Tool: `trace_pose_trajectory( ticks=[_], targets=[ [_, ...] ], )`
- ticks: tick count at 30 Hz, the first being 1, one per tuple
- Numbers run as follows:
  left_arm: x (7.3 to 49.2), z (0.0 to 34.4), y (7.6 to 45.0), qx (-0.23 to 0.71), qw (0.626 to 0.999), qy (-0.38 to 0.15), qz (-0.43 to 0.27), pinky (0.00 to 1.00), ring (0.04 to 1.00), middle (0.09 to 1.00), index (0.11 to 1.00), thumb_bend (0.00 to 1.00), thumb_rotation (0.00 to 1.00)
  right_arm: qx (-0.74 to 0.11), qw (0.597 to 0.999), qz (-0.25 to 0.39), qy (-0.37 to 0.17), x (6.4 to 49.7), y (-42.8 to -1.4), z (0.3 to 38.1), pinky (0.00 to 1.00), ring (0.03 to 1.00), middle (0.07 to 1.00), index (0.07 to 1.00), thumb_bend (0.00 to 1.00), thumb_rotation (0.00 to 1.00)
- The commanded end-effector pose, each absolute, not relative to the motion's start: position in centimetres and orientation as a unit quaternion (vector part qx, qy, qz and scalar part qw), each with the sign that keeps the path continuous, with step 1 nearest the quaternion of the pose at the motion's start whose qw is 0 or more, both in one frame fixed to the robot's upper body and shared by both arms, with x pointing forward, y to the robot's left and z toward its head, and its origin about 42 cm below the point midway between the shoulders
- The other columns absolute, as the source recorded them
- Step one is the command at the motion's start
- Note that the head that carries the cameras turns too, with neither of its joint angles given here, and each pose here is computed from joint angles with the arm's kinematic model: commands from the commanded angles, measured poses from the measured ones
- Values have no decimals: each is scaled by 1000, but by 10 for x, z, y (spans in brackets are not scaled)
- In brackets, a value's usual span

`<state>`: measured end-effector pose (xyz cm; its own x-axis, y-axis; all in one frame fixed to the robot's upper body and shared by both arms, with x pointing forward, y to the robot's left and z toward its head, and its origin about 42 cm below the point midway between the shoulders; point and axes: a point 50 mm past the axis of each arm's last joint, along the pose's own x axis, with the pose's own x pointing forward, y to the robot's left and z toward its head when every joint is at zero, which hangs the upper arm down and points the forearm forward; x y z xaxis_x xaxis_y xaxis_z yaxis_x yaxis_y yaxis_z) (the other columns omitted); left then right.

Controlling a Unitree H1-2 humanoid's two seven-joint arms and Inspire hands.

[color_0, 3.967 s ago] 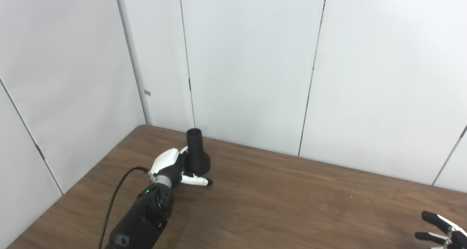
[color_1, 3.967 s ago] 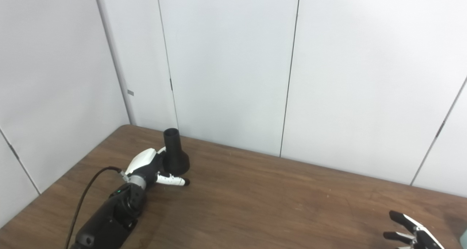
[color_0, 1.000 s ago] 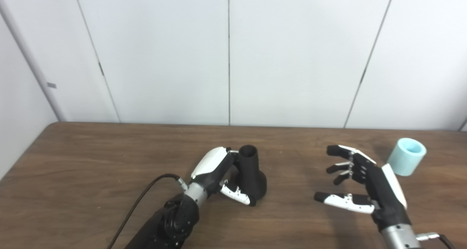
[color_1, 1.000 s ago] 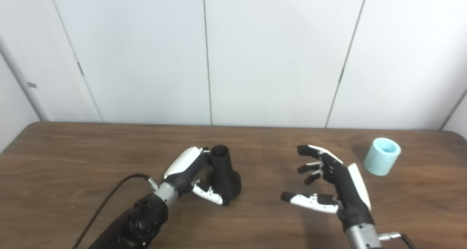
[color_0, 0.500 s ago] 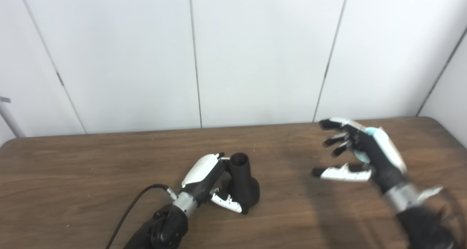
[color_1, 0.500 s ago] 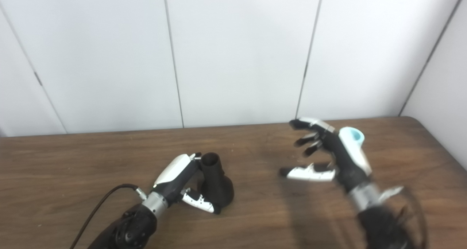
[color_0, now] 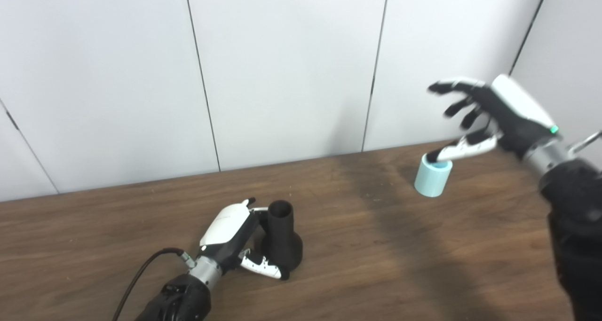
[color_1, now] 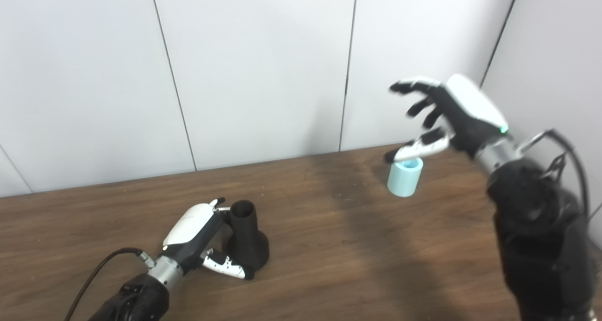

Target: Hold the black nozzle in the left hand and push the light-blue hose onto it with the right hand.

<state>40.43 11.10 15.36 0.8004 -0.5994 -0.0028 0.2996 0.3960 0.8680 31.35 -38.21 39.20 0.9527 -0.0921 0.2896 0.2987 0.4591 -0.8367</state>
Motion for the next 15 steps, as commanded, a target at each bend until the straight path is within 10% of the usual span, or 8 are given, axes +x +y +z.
trace_pose_trajectory(
  ticks=[1, 15],
  targets=[
    [381, 96, 122, 540, 774, -51, -328, 1000, 595, 467, 500, 526, 0, -520, 836, -136, -113, 316, -387, 411, 498, 690, 835, 779, 808, 70],
    [380, 79, 146, 523, 786, -42, -328, 1000, 597, 458, 504, 525, 0, -554, 831, -37, 45, 388, -404, 395, 840, 947, 965, 871, 863, 103]
  ],
)
